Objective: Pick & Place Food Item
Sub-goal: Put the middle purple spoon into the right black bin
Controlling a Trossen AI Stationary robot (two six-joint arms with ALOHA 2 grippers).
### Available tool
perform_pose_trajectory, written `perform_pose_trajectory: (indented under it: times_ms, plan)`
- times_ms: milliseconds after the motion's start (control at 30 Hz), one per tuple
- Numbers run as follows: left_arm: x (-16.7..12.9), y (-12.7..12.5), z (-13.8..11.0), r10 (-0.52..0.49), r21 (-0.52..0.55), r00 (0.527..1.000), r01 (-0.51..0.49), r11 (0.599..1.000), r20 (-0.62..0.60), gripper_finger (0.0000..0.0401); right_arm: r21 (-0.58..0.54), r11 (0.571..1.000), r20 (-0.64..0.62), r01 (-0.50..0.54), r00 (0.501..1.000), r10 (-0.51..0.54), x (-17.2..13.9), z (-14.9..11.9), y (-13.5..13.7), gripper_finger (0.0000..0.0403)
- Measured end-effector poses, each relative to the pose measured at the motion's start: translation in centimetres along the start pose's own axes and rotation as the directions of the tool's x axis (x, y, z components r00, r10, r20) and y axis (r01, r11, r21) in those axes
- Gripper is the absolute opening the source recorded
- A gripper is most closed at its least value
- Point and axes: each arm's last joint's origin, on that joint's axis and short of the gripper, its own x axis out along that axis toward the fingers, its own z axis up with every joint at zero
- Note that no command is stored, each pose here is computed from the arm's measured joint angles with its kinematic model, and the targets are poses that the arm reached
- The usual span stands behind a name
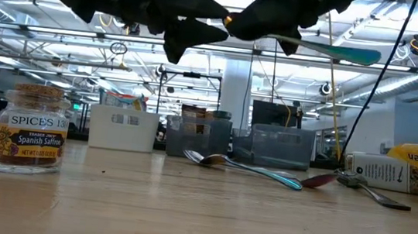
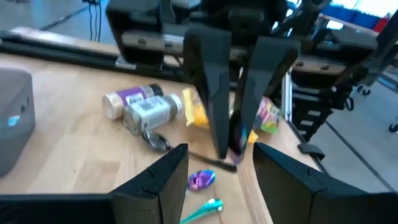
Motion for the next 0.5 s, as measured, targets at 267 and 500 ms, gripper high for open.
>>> perform_pose_trajectory:
  times_ms: [267,500]
  plan:
    - [0.13,0.52,-0.07,0.019,-0.021,1.000,-0.019,1.000,0.008,0.0186,0.003,1.000,-0.004,0.006,1.000,-0.006,0.72,-0.35,-0.07,0.0004]
    - [0.13,0.48,-0.08,0.018,-0.027,1.000,-0.018,0.999,0.006,0.0133,0.006,1.000,-0.006,-0.013,1.000,0.013,0.91,-0.33,-0.19,0.0004]
